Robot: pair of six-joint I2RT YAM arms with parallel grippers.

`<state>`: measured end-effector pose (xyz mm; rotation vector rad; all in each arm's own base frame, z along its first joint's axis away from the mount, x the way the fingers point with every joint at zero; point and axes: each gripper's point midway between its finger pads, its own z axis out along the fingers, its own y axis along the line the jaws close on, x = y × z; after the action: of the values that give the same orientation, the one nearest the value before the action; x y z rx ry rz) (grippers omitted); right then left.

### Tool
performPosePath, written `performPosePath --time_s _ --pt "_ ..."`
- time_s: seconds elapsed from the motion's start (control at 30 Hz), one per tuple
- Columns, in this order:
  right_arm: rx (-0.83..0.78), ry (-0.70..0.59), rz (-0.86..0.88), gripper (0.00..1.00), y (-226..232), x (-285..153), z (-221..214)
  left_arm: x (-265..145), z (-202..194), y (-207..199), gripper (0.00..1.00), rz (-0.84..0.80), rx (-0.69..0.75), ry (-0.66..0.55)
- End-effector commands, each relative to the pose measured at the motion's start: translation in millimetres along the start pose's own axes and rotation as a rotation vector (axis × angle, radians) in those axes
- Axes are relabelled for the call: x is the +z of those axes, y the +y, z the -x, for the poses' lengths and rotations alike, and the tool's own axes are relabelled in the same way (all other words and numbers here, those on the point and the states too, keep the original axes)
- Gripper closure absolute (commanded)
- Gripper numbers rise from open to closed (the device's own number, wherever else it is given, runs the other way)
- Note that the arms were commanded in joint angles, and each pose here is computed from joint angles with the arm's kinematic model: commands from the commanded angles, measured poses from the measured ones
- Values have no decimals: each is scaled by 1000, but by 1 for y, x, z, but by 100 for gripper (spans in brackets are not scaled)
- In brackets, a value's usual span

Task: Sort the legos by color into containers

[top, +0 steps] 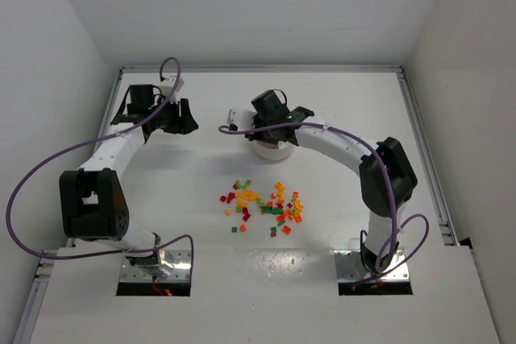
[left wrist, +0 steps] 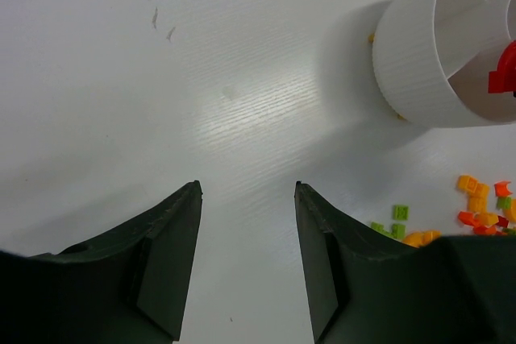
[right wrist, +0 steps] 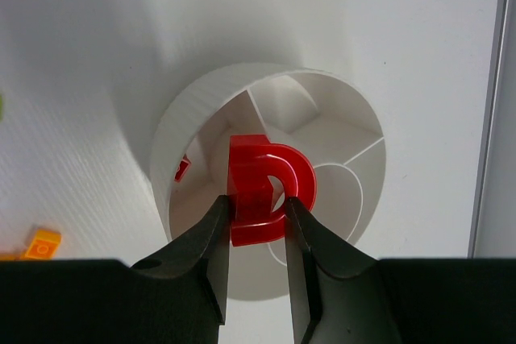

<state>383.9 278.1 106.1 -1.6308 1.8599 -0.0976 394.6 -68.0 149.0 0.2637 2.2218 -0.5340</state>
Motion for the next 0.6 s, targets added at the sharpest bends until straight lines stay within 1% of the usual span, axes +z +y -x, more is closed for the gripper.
performPosePath --time_s 0.0,0.07,0.2,0.27,0.3,0.37,0.4,0.47,0.5,0.57 --pt "-22 2 21 100 -1 -4 0 -4 23 3 44 8 10 -57" --pt "-34 15 35 98 4 -5 -6 -5 23 7 44 15 5 -59" --pt "-43 19 26 89 5 -8 -9 -5 23 7 44 15 5 -59" --pt "-44 41 20 86 7 -9 -16 -5 23 7 44 15 5 -59" --pt "-44 42 20 81 7 -9 -17 -5 23 7 44 15 5 -59" --pt "-44 50 11 76 6 -8 -19 -3 21 8 44 15 0 -51" --pt "-44 44 5 70 5 -8 -18 -3 21 8 44 15 0 -51" --pt "-43 42 -9 62 3 -10 -18 -3 21 7 44 6 1 -52" --pt "-42 36 -15 56 2 -12 -18 -3 21 7 44 6 1 -52" --pt "-33 36 -16 50 4 -14 -19 -3 21 7 44 6 1 -52"
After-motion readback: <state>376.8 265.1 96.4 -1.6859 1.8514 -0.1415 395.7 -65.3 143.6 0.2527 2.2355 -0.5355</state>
